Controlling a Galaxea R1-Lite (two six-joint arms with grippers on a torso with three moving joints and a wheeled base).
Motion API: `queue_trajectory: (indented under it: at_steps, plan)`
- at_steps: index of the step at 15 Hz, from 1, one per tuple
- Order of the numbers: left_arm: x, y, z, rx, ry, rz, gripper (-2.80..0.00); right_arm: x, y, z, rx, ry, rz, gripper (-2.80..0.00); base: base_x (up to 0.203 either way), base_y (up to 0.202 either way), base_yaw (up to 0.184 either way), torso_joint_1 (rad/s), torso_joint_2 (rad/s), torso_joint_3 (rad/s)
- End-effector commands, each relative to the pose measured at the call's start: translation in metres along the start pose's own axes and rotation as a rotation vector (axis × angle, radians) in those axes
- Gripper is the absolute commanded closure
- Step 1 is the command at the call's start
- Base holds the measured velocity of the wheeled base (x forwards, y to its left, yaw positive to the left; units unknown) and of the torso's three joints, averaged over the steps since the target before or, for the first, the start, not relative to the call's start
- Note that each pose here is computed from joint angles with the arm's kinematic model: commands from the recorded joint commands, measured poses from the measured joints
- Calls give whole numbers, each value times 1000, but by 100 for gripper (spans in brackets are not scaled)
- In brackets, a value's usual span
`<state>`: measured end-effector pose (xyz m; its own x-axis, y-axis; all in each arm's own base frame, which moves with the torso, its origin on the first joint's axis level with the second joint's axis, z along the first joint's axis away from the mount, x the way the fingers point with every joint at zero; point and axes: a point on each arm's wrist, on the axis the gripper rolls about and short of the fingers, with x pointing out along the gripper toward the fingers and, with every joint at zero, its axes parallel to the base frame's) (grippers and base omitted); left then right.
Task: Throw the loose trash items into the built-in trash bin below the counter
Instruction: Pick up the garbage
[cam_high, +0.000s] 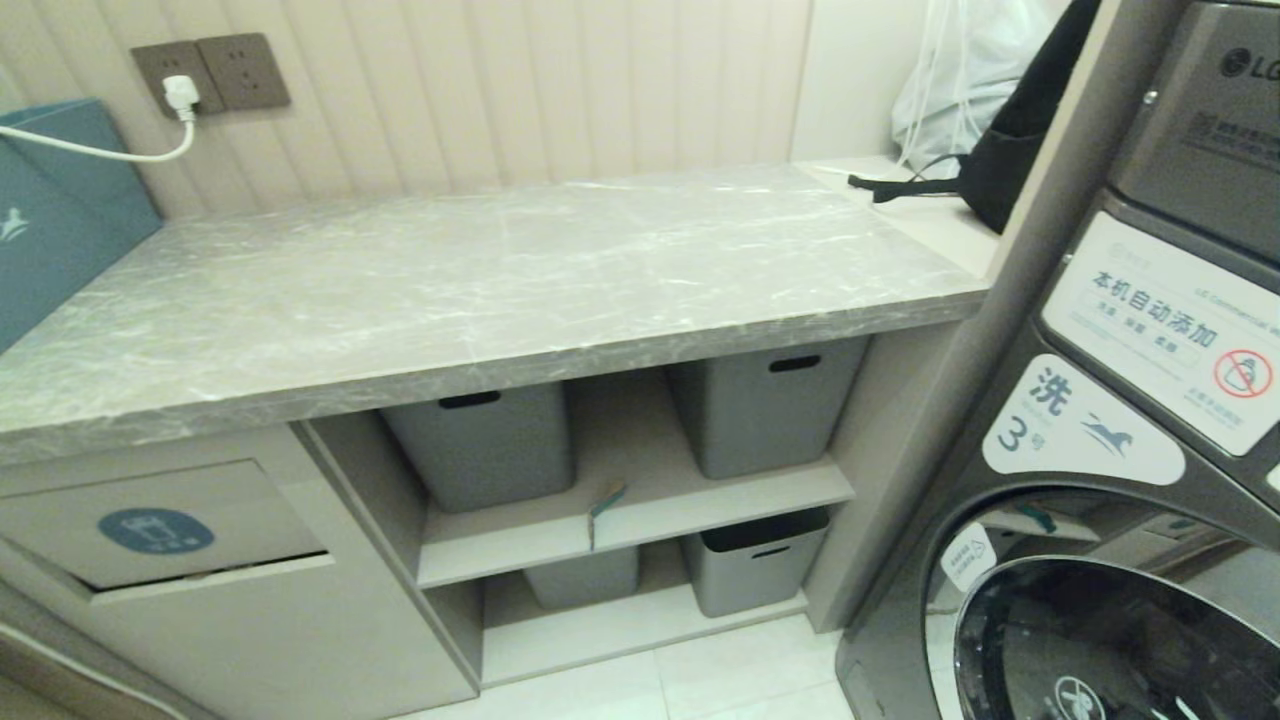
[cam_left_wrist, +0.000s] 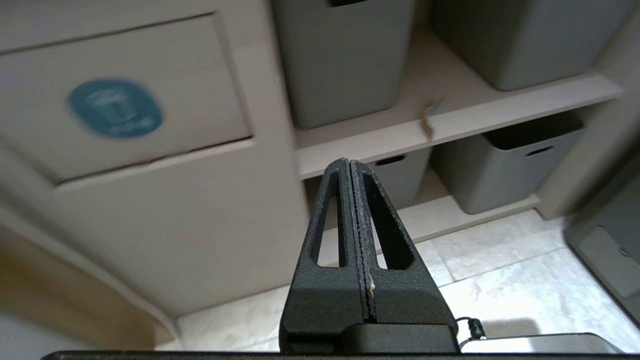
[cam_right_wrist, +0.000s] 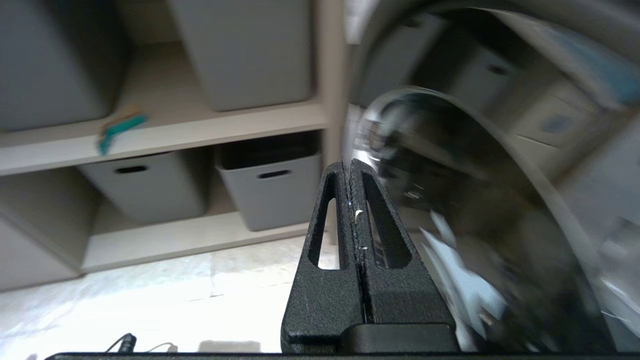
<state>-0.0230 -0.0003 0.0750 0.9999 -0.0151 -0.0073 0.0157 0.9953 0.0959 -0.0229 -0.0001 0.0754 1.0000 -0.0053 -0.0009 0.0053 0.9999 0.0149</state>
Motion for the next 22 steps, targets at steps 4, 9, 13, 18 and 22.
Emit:
queue_trajectory:
  at_steps: [4,9,13,18,22]
  plan:
    - [0,0,0,0,0,0,0,0,0,0,0,1,0,0,0,2,-27,20,-41,-24]
    - [0,0,0,-1,0,0,0,0,0,0,-7,1,0,0,0,0,0,-7,17,10]
    - [0,0,0,-1,0,0,0,0,0,0,-7,1,1,0,0,0,0,-156,382,217]
    - [0,0,0,0,2,0,0,0,0,0,-7,1,1,0,0,0,0,-179,470,284]
    - [0,0,0,0,2,0,0,0,0,0,-7,1,1,0,0,0,0,-160,456,295]
